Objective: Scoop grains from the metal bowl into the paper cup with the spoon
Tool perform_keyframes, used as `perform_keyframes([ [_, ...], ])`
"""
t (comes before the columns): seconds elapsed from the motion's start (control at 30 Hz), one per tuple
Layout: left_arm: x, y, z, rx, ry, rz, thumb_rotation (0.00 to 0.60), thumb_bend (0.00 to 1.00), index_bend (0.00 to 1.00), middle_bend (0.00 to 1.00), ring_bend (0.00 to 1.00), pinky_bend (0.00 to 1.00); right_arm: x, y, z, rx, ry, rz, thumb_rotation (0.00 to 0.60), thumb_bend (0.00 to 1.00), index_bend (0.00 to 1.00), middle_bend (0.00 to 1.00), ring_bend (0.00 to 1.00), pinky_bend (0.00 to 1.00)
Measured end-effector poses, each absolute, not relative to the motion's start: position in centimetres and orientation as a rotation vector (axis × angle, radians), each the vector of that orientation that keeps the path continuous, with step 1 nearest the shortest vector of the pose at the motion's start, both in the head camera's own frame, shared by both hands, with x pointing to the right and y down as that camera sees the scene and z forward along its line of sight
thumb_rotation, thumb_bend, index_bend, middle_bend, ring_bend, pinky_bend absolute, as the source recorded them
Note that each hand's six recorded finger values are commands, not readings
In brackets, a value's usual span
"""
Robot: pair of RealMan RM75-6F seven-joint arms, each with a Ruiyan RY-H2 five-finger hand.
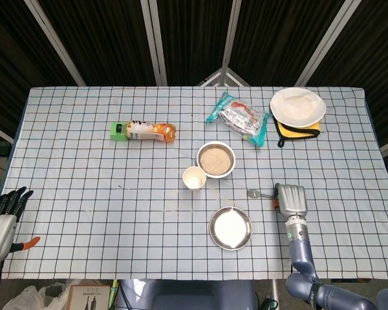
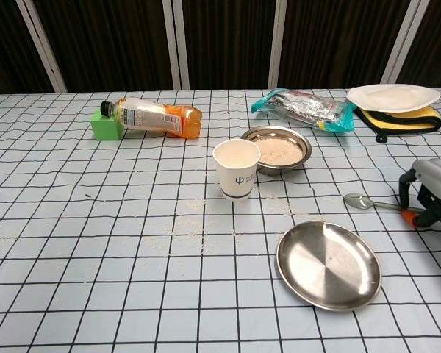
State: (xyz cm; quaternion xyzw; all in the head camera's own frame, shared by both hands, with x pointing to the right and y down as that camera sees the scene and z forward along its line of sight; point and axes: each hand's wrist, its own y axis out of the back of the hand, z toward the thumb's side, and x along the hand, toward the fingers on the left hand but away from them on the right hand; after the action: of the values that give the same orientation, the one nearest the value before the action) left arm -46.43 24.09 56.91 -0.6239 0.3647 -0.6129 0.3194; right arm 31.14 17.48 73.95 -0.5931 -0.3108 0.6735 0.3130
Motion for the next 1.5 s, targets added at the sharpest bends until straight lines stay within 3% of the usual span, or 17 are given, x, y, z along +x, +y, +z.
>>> perform_keyframes([
  [0.57,-46.3,24.1,56.9,-1.646,0.959,-1.610,0.600,0.00,0.00,0.00,0.00,0.00,30.6,16.8,71.3,-1.550,-0.825,1.701,0.600,0.64,0.60,0.91,0.98,1.00],
  [1.1,-46.1,24.1,56.8,-1.652,0.954,-1.592,0.600,0.00,0.00,0.00,0.00,0.00,27.9,15.3,63.9,-1.461,-0.790,1.564,0.600,0.64,0.62,0.91,0.98,1.00],
  [1.5,-46.4,24.1,56.9,-1.684,0.962,-1.612,0.600,0.00,0.00,0.00,0.00,0.00,27.0,10.6,63.9,-1.279,-0.742,1.608,0.600,0.64,0.63,0.91,0.98,1.00],
])
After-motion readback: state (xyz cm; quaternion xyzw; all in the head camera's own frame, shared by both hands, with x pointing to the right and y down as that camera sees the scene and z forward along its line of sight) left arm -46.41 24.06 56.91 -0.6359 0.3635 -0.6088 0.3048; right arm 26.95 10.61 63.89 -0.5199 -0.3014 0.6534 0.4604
